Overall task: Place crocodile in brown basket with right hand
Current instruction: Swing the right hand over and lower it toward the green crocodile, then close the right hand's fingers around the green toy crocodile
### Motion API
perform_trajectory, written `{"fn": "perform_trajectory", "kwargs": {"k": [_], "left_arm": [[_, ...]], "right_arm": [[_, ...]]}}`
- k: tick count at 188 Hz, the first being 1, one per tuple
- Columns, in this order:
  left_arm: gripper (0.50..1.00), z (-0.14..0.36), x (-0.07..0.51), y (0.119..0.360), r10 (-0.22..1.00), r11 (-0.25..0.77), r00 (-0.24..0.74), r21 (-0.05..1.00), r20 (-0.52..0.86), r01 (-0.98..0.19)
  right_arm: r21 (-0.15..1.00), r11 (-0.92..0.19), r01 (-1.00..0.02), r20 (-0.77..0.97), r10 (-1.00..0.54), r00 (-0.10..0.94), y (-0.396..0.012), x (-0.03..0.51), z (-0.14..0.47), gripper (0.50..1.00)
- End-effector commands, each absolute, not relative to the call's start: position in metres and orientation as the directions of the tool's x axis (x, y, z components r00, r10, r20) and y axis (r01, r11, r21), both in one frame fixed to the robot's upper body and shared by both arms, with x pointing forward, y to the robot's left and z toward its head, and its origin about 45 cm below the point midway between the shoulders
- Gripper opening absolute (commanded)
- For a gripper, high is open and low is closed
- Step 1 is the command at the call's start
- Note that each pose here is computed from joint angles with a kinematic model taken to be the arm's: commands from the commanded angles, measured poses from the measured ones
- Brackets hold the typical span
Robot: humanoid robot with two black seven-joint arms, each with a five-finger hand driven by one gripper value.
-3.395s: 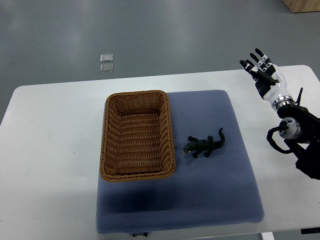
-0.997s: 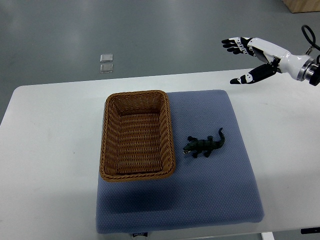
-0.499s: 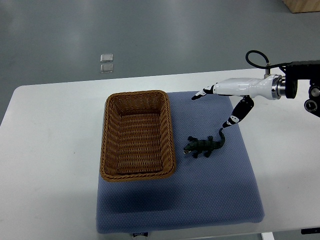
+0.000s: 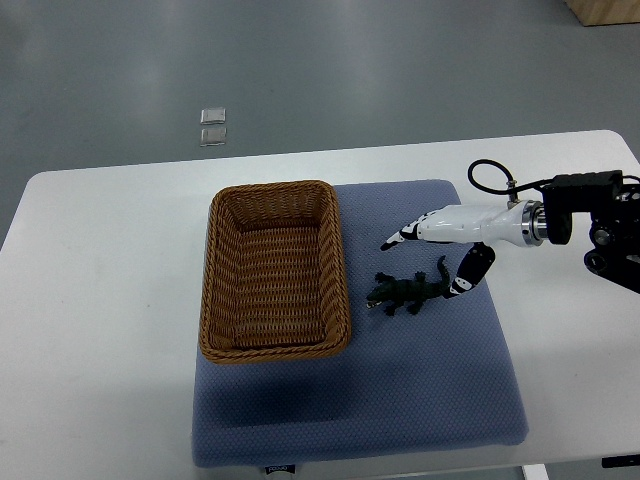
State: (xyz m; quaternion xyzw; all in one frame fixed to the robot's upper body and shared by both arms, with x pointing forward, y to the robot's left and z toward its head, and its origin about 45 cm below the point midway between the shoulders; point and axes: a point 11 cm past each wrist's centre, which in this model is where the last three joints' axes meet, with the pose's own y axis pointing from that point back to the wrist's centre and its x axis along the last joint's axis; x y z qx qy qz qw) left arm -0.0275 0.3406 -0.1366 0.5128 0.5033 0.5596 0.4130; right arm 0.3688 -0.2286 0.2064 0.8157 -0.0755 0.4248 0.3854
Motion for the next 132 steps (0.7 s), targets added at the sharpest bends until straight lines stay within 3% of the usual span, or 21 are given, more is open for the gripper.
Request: {"fn": "perform_trajectory", "kwargs": {"k": [1,132], "left_arm": [[1.0,-0.137,-0.028,0.34,0.978,-0.152,-0.133,0.987,0.158,0.054],[1.0,-0.137,-0.028,0.34,0.978,-0.152,-0.133,0.987,0.158,0.054]], "right_arm": [[0.566,-0.696,-0.442,0.749,0.21,0.628,-0.225,0.366,0.202,0.913],[0.56,-0.682,-0.471,0.764,0.204,0.613,-0.223,0.356,0.172,0.903]]}}
